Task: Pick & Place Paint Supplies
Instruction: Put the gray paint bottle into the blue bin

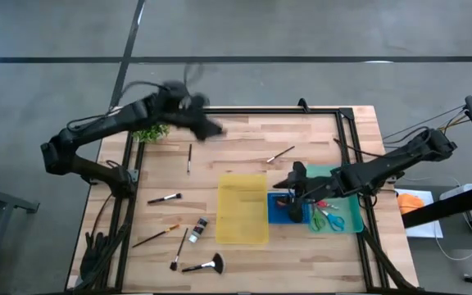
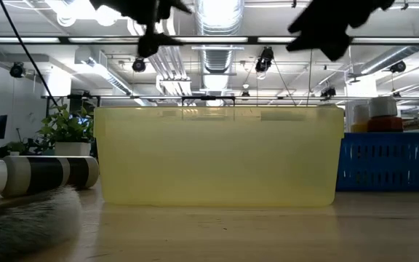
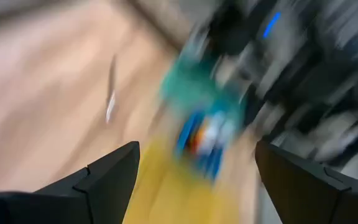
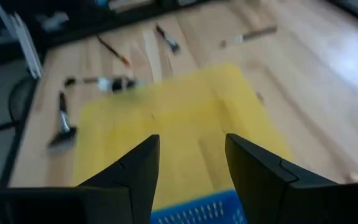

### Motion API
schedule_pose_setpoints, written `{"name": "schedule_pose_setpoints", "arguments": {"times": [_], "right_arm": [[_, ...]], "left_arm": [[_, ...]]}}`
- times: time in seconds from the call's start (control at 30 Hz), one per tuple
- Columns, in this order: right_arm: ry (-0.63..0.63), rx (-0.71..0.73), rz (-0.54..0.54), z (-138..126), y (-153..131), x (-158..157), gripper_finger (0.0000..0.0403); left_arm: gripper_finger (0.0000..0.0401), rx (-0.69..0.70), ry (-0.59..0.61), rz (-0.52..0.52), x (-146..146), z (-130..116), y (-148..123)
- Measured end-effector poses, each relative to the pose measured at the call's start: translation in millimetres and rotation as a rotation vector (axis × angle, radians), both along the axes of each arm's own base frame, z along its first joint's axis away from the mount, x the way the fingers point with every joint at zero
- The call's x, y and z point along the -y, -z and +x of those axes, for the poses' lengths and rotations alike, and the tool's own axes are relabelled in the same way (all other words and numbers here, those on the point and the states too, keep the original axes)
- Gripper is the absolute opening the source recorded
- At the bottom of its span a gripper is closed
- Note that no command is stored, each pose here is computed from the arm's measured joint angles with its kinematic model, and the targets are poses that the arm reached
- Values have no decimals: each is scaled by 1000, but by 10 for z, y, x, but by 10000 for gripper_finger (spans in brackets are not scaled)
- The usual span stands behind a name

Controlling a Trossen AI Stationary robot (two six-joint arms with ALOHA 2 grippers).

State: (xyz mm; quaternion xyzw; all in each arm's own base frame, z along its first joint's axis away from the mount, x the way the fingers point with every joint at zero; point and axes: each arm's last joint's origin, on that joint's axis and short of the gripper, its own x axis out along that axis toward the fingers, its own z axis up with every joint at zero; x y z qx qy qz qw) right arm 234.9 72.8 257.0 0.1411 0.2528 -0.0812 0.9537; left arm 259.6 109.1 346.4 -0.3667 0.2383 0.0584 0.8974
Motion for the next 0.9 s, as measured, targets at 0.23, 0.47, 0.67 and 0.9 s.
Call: {"name": "schedule_pose_setpoints", "arguments": {"times": [0.23,0.47,0.67,0.9], "right_arm": [[12,130,-47,9,-441,14,182],[2,148,-113,-12,-854,36,182],[-20,147,-155,-76,-1175,58,182],[-58,141,-223,-156,-1430,84,182]], "left_arm": [[331,-599,29,73,648,-176,492],[330,-757,-99,-156,1126,-249,1101],[330,-763,-179,-294,1442,-288,1386],[330,-780,-172,-326,1649,-168,1576]]}}
